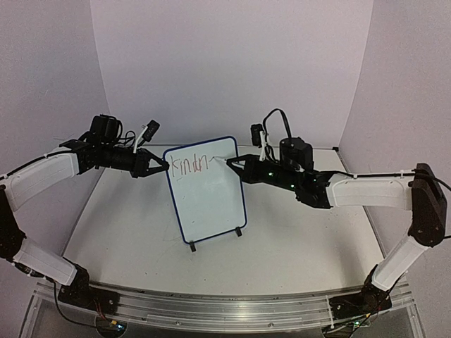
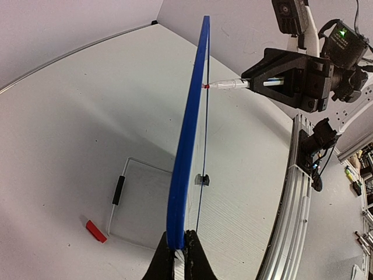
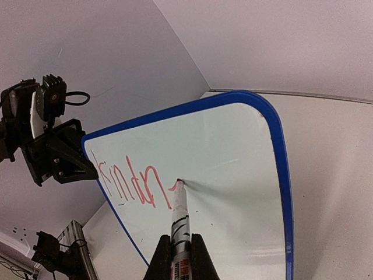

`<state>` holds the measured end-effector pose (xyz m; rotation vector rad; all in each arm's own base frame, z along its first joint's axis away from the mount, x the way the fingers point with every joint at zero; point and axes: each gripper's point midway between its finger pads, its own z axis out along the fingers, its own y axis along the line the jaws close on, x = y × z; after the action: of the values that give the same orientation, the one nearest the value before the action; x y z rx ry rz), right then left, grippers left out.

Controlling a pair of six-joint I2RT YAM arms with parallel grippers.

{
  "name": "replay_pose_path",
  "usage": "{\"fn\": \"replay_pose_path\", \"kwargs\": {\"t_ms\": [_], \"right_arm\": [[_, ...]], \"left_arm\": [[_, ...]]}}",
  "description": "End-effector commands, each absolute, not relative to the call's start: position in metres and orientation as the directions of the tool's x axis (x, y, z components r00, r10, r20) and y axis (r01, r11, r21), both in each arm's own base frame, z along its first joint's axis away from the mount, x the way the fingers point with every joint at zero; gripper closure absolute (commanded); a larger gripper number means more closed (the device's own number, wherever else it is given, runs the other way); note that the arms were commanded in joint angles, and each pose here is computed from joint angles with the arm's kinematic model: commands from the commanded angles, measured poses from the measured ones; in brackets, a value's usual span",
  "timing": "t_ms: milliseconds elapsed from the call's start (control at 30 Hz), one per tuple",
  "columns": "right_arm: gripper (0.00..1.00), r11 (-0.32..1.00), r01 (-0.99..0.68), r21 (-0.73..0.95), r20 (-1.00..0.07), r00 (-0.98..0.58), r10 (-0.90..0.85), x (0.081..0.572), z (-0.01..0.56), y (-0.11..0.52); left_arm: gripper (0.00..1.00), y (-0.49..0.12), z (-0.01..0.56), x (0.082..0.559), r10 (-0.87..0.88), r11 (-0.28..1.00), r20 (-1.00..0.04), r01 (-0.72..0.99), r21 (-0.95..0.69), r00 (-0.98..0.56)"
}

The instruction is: Write a sentence on the whiteboard

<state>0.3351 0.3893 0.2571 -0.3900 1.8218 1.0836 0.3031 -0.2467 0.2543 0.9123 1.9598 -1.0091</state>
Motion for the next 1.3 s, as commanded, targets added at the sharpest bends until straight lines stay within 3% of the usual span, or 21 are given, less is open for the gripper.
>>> {"fn": "replay_pose_path", "kwargs": {"t_ms": [0,1000,1267], "right_arm": [[1.0,0.554,-0.674,0.49,-0.866,-0.448,0.221,0.346,0.286,0.389],[1.0,0.533,-0.651,0.54,-0.816,-0.559,0.144,0.33,0.235,0.391],[1.0,0.574,-0.637,0.514,-0.84,-0.509,0.187,0.335,0.253,0.378]], "left_arm": [[1.0,-0.247,0.236,0.298,0.32,0.454,-0.81,0.83,-0.324,-0.491],[1.0,-0.248,0.234,0.299,0.323,0.453,-0.807,0.829,-0.327,-0.495],[1.0,-0.248,0.233,0.299,0.324,0.453,-0.806,0.829,-0.328,-0.496]]}}
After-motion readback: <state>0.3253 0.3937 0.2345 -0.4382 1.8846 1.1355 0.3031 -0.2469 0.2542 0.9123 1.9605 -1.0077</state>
